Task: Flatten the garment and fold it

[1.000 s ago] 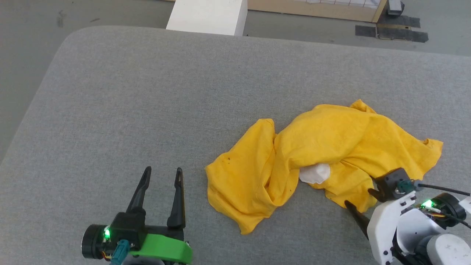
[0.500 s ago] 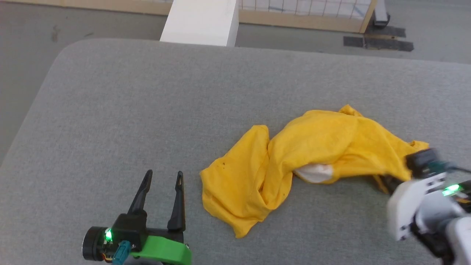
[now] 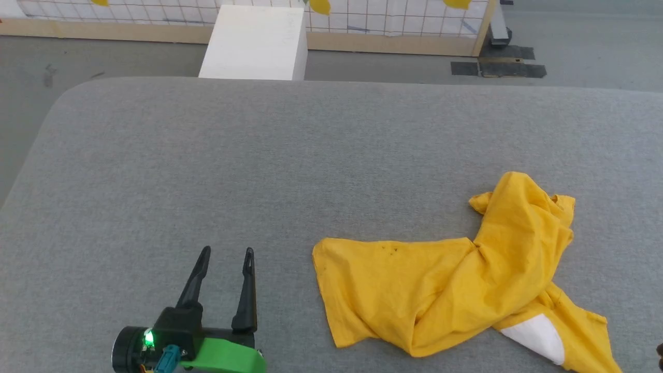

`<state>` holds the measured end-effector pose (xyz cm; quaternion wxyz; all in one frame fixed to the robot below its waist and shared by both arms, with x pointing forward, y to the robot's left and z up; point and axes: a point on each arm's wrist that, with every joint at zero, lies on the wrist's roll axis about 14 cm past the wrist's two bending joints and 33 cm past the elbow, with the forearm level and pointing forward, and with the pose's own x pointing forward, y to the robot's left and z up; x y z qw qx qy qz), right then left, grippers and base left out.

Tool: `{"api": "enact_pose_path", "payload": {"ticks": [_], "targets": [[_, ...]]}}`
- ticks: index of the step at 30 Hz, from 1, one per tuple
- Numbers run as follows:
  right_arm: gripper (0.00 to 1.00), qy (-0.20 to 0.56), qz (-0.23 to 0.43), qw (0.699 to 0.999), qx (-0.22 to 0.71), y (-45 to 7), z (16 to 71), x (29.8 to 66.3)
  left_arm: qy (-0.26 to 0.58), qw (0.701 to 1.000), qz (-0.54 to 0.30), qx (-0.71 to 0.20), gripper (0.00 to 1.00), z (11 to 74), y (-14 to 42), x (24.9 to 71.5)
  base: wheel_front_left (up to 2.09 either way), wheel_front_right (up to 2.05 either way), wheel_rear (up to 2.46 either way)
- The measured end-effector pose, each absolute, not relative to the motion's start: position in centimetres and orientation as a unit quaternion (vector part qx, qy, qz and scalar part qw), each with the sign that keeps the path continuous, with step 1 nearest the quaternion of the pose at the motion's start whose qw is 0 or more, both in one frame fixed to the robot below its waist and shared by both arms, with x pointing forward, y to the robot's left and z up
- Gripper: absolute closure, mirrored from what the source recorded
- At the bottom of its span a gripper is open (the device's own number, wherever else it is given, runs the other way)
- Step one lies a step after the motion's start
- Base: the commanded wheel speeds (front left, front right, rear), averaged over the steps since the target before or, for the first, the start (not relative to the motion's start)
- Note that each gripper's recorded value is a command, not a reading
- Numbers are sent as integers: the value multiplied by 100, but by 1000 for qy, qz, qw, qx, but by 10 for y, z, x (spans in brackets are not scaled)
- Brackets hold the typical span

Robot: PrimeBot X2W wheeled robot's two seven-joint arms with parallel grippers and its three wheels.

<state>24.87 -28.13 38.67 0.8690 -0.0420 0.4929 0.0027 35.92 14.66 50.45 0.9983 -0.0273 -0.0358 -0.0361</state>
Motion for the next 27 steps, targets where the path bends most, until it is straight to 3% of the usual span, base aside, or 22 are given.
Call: {"api": "enact_pose_path", "payload": {"ticks": [2, 3, 12, 16, 22, 27], "targets": [[98, 488, -8, 873, -25, -278, 383, 244, -34, 998, -40, -28, 0, 503, 144, 361, 0, 0, 0], [2, 479, -11, 878, -24, -277, 384, 246, -34, 998, -42, -28, 0, 503, 143, 362, 0, 0, 0], [0, 289, -19, 957, 33, -258, 446, 327, -35, 998, -49, -29, 0, 503, 139, 366, 0, 0, 0], [0, 217, -29, 976, 0, -271, 489, 368, -31, 998, -49, -30, 0, 501, 139, 369, 0, 0, 0], [0, 234, -20, 972, -24, -269, 485, 411, -19, 998, -45, -30, 0, 492, 141, 376, 0, 0, 0], [0, 307, 2, 951, -38, -257, 445, 431, -13, 999, -44, -26, 0, 486, 142, 384, 0, 0, 0]]}}
